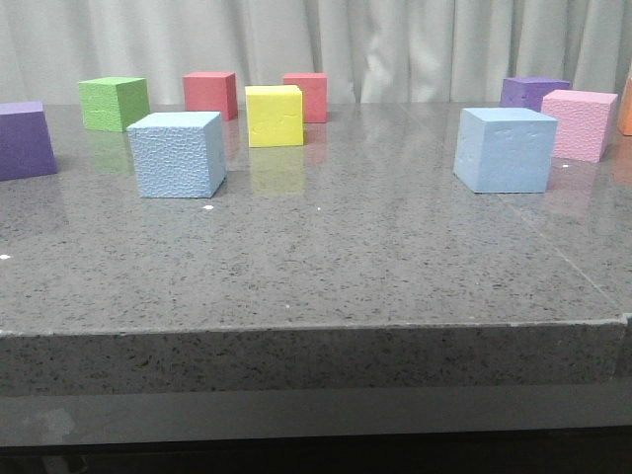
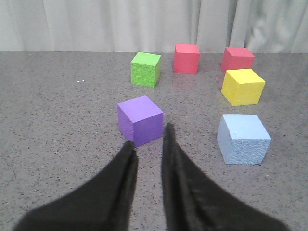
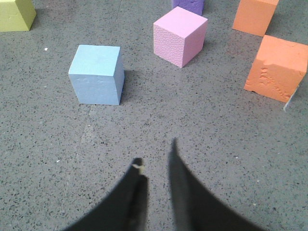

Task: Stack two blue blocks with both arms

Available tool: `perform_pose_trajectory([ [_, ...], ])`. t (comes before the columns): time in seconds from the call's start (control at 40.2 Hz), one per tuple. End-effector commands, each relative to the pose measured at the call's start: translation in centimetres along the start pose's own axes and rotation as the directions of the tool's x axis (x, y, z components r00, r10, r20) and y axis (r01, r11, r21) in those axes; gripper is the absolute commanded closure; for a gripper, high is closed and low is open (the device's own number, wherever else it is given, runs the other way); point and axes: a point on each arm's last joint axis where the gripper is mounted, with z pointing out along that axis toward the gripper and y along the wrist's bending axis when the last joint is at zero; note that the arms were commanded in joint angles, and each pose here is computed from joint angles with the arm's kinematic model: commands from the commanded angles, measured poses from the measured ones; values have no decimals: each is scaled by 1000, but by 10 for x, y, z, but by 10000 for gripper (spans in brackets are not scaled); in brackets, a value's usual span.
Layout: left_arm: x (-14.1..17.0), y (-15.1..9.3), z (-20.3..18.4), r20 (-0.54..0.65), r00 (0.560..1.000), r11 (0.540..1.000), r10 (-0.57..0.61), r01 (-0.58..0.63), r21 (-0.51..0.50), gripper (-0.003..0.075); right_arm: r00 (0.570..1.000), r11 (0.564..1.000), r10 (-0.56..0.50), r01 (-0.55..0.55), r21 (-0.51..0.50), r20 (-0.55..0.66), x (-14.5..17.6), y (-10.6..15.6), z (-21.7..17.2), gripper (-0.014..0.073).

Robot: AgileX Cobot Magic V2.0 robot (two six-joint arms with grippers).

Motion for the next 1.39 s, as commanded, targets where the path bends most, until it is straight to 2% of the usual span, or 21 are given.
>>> perform_pose_trajectory([
  [0.0, -16, 0, -2, 95, 995, 1000, 28, -27, -7, 260, 995, 1000, -11, 10, 6, 101, -15, 0, -4, 125],
  [0.025, -16, 0, -2, 95, 995, 1000, 28, -27, -7, 198, 995, 1000, -11, 10, 6, 101, -15, 0, -4, 84],
  [0.075, -16, 0, -2, 95, 995, 1000, 28, -27, -7, 123, 995, 1000, -11, 10, 6, 101, -15, 0, -4, 36],
  [0.124, -16, 0, -2, 95, 995, 1000, 28, -27, -7, 108, 995, 1000, -11, 10, 6, 100, -15, 0, -4, 27],
  [0.422, -16, 0, -2, 95, 995, 1000, 28, -27, -7, 157, 995, 1000, -8, 8, 4, 103, -15, 0, -4, 34],
  [0.746, -16, 0, -2, 95, 995, 1000, 28, -27, -7, 156, 992, 1000, 7, -7, -7, 127, -24, 1, -3, 29],
  [0.895, -16, 0, -2, 95, 995, 1000, 28, -27, -7, 156, 999, 1000, 14, -13, -16, 43, -39, 3, 3, -11],
  [1.019, -16, 0, -2, 95, 995, 1000, 28, -27, -7, 156, 998, 999, 10, -12, -38, -60, -57, 6, 16, -8],
  [1.193, -16, 0, -2, 95, 995, 1000, 28, -27, -7, 156, 974, 985, -85, 50, -163, -210, -75, 23, 45, -8],
  [1.367, -16, 0, -2, 95, 995, 1000, 28, -27, -7, 156, 927, 956, -199, 113, -269, -319, -89, 54, 84, -8],
])
